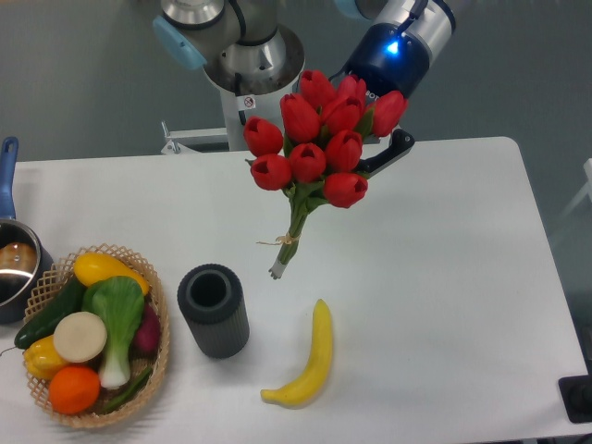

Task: Place the flowers on the table
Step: 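Carry the red tulip bouquet with the gripper away from the basket, then lower the held tulips onto the table beside the banana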

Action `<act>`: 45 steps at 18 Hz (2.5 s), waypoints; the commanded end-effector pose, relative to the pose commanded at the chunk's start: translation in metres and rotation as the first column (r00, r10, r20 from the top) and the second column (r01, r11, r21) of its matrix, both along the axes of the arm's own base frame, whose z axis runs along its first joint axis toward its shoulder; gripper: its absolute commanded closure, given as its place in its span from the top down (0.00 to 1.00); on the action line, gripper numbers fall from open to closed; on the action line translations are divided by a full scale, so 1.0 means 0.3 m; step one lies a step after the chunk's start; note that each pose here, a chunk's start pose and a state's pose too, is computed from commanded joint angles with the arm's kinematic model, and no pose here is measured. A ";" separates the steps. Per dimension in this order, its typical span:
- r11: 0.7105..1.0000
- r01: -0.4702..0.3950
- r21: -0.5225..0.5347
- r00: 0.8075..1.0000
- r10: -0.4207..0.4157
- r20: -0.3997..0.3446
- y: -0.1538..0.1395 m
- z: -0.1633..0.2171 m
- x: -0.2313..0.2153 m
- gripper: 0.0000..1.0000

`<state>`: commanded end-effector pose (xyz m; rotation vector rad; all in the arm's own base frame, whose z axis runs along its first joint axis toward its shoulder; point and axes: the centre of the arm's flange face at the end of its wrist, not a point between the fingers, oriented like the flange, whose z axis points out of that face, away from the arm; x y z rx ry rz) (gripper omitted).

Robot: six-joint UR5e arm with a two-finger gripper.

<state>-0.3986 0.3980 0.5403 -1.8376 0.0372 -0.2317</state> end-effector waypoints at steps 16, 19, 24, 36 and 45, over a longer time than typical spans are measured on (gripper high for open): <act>0.965 -0.169 -0.199 0.983 0.152 -0.099 -0.052 -0.025 -0.010 0.45; 0.914 -0.254 -0.317 0.965 0.217 -0.147 -0.081 -0.088 -0.018 0.45; 0.790 -0.396 -0.467 0.916 0.303 -0.264 -0.153 -0.132 -0.009 0.46; 0.407 -0.472 -0.782 0.881 0.185 -0.435 -0.275 -0.415 -0.086 0.45; 0.303 -0.369 -0.879 0.929 0.106 -0.354 -0.188 -0.711 -0.188 0.45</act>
